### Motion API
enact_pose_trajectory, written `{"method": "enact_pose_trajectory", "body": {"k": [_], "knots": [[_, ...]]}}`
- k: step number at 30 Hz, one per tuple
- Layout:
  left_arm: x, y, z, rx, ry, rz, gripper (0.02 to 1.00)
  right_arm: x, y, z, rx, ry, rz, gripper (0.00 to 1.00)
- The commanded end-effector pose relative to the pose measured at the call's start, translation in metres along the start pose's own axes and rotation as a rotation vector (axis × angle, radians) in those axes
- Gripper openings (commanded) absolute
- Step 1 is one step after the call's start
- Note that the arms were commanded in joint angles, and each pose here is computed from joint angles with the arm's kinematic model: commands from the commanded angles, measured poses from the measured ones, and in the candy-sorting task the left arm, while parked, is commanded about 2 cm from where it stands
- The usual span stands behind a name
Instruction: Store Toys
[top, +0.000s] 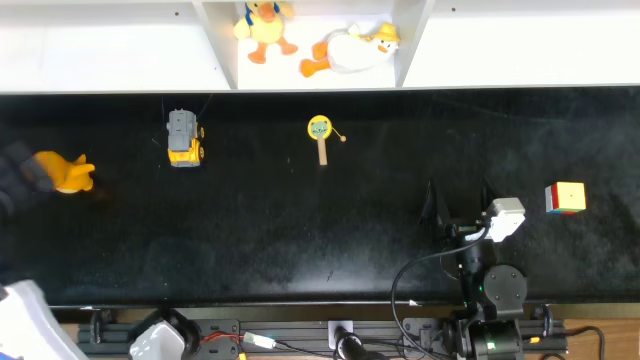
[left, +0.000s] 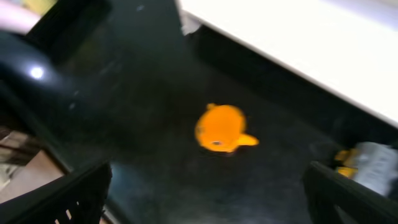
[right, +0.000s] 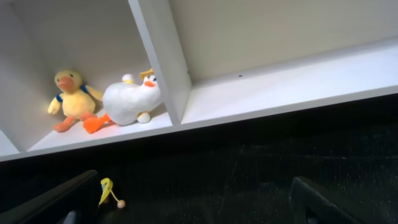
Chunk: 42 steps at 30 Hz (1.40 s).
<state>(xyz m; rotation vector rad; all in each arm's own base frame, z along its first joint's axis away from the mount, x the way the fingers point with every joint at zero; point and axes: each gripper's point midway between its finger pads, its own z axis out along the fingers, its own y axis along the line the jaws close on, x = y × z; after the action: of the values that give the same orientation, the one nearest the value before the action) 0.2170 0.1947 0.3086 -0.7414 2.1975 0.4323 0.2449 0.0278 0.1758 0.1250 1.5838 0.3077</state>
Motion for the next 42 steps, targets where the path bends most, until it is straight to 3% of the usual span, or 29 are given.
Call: {"method": "enact_pose_trajectory", "body": {"k": [1,5,13,23,42], "knots": [[-0.012,0.015,0.001,0.079,-0.048,0.055,0.996,0.004,-0.002,0.000,0.006,0.001,-0.003,0.996],[-0.008,0.017,0.014,0.171,-0.036,-0.003,0.996,0.004,-0.002,0.000,0.006,0.001,-0.003,0.993],[0.020,-0.002,0.056,0.350,-0.009,0.186,0.998,0.004,-0.002,0.000,0.006,0.001,-0.003,0.996],[0.071,-0.005,0.100,0.362,0.025,0.245,0.998,0.004,-0.002,0.000,0.006,0.001,-0.003,0.993],[0.096,0.000,0.157,0.324,-0.065,0.281,0.998,0.004,-0.002,0.000,0.006,0.001,-0.003,0.996]]}}
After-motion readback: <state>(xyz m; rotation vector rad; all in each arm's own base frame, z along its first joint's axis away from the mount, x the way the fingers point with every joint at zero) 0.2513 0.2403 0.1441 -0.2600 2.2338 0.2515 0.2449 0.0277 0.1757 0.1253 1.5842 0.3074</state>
